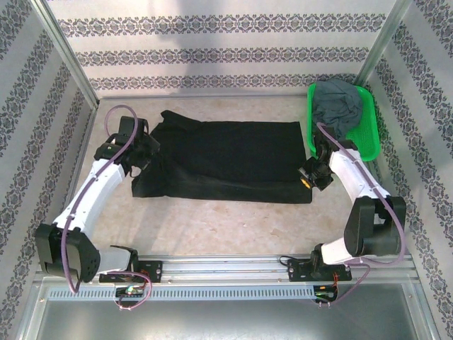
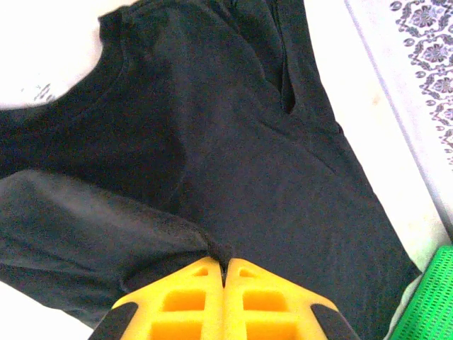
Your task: Fold and stack the t-shirts
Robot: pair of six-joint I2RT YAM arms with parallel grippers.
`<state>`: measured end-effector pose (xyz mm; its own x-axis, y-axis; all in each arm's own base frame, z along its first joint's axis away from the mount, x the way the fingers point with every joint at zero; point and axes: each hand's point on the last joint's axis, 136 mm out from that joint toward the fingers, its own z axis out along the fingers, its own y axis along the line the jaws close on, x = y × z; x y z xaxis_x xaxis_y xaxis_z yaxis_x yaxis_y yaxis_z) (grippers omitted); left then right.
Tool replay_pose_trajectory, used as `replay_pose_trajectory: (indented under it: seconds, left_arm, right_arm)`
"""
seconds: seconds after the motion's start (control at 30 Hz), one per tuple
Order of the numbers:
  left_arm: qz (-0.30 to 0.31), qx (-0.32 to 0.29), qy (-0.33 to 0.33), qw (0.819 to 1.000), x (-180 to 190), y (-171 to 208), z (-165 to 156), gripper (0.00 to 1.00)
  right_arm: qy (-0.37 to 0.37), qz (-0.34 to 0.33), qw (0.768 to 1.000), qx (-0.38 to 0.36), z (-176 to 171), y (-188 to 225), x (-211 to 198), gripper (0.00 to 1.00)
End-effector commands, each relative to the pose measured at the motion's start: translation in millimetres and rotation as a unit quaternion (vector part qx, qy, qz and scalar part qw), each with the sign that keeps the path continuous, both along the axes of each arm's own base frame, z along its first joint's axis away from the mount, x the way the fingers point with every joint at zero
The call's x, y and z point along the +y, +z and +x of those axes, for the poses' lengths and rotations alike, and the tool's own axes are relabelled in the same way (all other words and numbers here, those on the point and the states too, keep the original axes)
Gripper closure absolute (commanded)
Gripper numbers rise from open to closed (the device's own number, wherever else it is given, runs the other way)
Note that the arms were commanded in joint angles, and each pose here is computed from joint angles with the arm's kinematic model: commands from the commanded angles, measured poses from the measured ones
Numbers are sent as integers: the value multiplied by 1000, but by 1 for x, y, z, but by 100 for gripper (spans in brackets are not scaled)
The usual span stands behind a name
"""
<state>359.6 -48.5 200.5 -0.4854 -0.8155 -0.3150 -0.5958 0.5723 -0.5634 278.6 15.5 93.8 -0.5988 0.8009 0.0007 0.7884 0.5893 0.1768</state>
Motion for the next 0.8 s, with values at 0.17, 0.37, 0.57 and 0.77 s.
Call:
replay_pose_trajectory:
  seconds: [0.17, 0.37, 0.57, 0.77]
  left_arm:
    - [14, -39, -31, 999, 10, 8, 40, 100]
    - [21, -24, -33, 999, 15, -5, 50, 100]
    - [26, -13, -41, 999, 18, -17, 63, 100]
    - [18, 30, -30, 999, 45, -35, 66, 41]
  right_arm:
    - [-23, -23, 999, -1, 34, -4, -13, 100]
    - [-27, -31, 999, 7, 45, -12, -16, 100]
    - [-22, -32, 999, 13, 56, -21, -17, 100]
    - [31, -19, 999, -26, 81, -7, -10, 53]
